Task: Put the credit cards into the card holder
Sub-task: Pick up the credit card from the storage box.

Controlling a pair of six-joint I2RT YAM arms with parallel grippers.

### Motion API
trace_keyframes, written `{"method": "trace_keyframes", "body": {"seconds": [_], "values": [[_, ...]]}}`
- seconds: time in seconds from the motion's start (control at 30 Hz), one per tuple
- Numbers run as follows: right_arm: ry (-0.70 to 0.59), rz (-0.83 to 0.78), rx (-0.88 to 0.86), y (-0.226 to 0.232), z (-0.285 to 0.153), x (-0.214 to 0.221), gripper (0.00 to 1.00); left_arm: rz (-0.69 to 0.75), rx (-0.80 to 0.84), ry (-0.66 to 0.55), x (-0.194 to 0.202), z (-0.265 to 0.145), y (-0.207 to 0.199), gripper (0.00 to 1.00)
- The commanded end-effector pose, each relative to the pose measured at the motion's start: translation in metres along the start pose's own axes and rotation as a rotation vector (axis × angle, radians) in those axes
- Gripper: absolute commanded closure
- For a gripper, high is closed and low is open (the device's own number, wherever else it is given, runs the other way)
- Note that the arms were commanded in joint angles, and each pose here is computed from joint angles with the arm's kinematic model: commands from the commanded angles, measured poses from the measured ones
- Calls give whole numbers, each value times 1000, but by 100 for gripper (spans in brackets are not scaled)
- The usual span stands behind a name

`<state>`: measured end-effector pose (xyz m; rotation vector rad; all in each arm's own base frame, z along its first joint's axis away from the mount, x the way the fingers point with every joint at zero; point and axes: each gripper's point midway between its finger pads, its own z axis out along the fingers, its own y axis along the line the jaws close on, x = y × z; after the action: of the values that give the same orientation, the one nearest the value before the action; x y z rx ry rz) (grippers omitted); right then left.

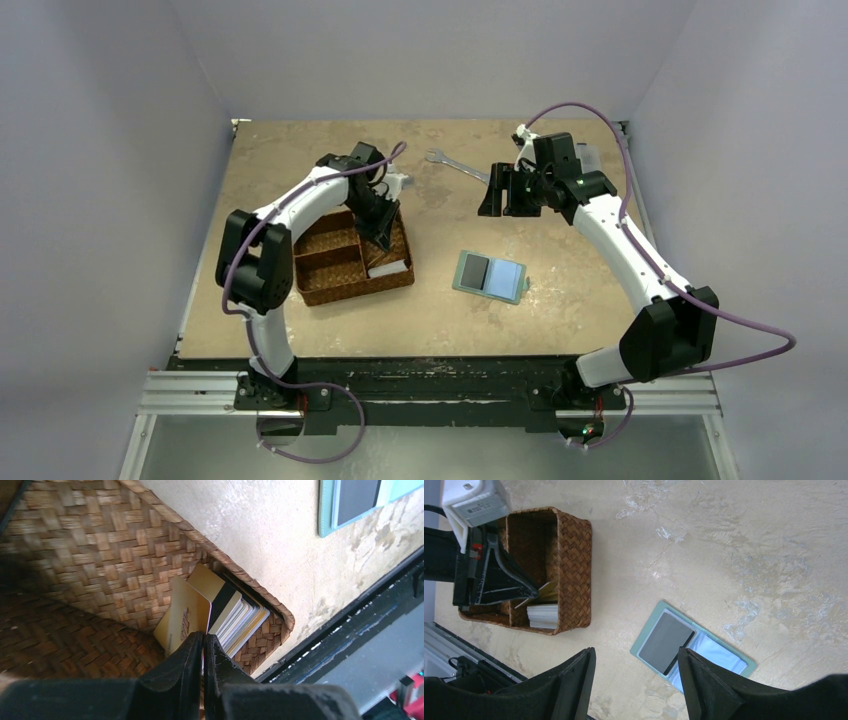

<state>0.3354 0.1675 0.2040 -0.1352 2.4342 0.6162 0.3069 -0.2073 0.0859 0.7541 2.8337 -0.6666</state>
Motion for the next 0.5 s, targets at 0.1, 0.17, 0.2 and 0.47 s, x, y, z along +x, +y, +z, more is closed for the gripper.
{"method": "trace_keyframes", "body": {"seconds": [0.1, 0.17, 0.2, 0.47], "values": [[-43, -22, -39, 8, -7, -11, 31, 59, -148, -93, -19, -37, 3, 100], [-43, -24, -41, 9, -8, -10, 31, 53, -194, -112, -24, -43, 7, 100], [-42, -26, -41, 8, -8, -9, 31, 56, -217, -125, -27, -47, 9, 100], [-97, 28, 25, 2, -17, -18, 31, 12, -350, -323, -71, -110, 5, 100]]}}
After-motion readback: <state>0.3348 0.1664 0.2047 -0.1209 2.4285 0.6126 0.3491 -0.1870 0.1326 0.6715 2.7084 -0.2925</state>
